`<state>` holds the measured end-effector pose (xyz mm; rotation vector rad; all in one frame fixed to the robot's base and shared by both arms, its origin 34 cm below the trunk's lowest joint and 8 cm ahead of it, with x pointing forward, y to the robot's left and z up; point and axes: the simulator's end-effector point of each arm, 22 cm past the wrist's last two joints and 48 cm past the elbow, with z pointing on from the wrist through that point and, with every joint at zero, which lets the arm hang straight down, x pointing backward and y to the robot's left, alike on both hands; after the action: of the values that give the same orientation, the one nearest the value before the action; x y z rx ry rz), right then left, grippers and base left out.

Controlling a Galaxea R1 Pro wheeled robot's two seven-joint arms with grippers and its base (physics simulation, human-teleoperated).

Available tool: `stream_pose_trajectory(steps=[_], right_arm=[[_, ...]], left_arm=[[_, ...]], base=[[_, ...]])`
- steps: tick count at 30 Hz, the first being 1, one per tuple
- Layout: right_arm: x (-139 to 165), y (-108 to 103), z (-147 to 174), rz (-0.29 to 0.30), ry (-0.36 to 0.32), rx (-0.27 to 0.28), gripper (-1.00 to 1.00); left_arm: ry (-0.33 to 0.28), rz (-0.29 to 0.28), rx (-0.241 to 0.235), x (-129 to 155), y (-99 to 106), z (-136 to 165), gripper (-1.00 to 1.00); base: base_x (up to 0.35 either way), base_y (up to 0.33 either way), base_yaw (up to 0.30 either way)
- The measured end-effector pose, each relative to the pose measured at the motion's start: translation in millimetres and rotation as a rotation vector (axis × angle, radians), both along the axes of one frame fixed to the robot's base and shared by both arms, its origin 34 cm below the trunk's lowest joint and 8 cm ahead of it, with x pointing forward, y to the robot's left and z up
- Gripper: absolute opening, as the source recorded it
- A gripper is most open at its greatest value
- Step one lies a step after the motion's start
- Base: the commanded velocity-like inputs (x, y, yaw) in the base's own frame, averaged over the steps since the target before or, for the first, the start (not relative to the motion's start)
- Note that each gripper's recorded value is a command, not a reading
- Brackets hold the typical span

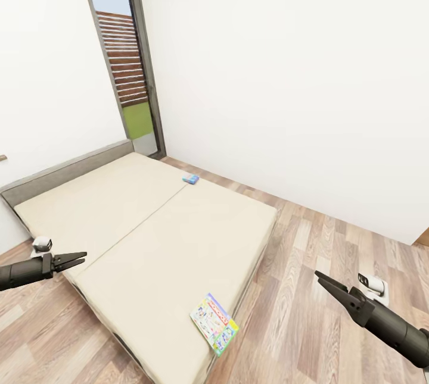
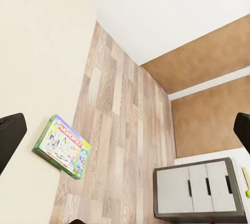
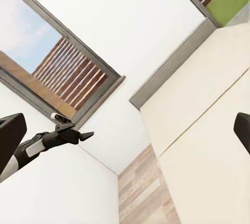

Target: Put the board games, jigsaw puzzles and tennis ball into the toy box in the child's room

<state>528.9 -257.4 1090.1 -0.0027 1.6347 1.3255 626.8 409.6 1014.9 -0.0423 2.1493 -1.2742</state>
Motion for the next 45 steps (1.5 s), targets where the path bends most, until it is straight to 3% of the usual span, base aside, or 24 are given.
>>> stream_pose_trajectory(steps=[11,26,45], right_arm=[[0.1,-0.1,-0.1,0.000,0.000,0.000,1.00],[0.0,0.0,0.0,0.001,0.000,-0.001,1.00],[-0.2,-0.1,0.2,0.001,-0.001,-0.001,1.00]], left_arm=[[0.001,0.000,0.000,-0.1,0.0,-0.5,1.00],[0.001,0.000,0.000,-0.3,0.1,-0.6,1.00],[0.000,0.000,0.000,-0.2,0.0,-0.4,1.00]], base=[[0.012,-0.008,0.014],[0.001,-0.115,0.194],[0.000,-0.024,0.049]])
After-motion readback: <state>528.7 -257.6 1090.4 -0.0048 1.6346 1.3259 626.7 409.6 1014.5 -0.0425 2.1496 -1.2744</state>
